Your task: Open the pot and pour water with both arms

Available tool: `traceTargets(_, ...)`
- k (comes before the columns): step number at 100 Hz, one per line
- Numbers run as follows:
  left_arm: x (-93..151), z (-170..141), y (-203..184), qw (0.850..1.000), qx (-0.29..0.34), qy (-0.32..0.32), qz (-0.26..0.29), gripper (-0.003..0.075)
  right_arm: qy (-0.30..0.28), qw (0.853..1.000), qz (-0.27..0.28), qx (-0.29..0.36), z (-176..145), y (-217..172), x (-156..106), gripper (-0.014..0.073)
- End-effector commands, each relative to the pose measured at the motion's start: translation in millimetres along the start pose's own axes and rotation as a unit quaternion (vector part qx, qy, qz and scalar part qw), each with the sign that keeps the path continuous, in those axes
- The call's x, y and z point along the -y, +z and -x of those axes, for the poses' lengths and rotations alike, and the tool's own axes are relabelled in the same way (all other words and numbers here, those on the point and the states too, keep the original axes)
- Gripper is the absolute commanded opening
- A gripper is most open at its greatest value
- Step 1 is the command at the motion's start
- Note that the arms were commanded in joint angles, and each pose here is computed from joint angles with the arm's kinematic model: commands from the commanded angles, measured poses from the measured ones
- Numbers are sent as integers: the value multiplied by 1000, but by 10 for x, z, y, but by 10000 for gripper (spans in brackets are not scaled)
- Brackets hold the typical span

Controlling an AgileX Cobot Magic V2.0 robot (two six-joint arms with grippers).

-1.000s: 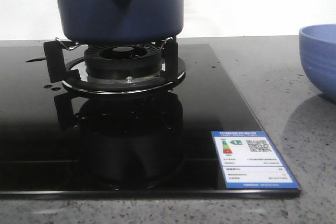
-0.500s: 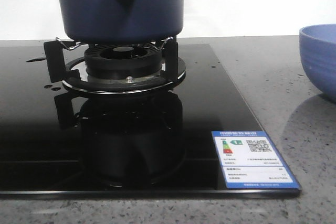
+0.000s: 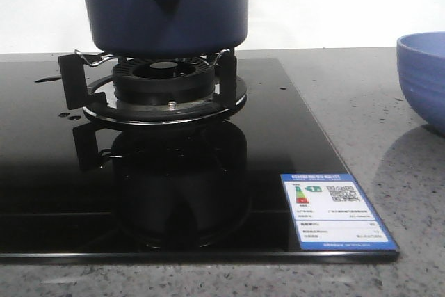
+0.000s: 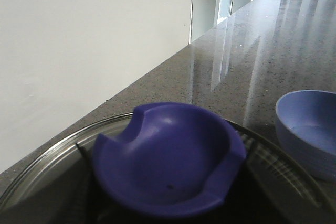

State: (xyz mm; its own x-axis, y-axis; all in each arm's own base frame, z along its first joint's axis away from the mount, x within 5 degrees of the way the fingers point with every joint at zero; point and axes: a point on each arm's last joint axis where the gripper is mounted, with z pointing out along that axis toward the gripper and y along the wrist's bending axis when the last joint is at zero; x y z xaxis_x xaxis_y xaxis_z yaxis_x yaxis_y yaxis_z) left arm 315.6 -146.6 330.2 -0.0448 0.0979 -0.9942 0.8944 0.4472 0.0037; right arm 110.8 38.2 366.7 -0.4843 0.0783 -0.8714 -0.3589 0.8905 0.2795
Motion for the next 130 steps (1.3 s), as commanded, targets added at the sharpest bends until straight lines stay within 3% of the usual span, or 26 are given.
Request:
traceTargets(1,98,279,-43,998,55,7,-18,218,-1,999,3,45,143,-52,-37,514)
traceTargets(29,85,430,-112,996,93,-7,-8,178,-1,999,2,45,144,-52,-37,513)
traceTargets(59,80,818,-614,990,140,-2,24,179,-1,999,-2,54,159,-53,-29,513)
traceTargets(91,374,1146,-1151,989,124,35,74,179,32,993,-52,105,370,113,175,513)
traceTargets(107,621,1292,-1315,986,118,57,100,179,95,992,-84,15,501,325,420,513)
traceTargets(119,778,1350,-1405,986,109,69,110,179,126,980,-131,-87,569,392,655,513)
traceTargets(130,883,1366,-1432,985,104,75,113,179,130,967,-174,-135,608,382,813,512)
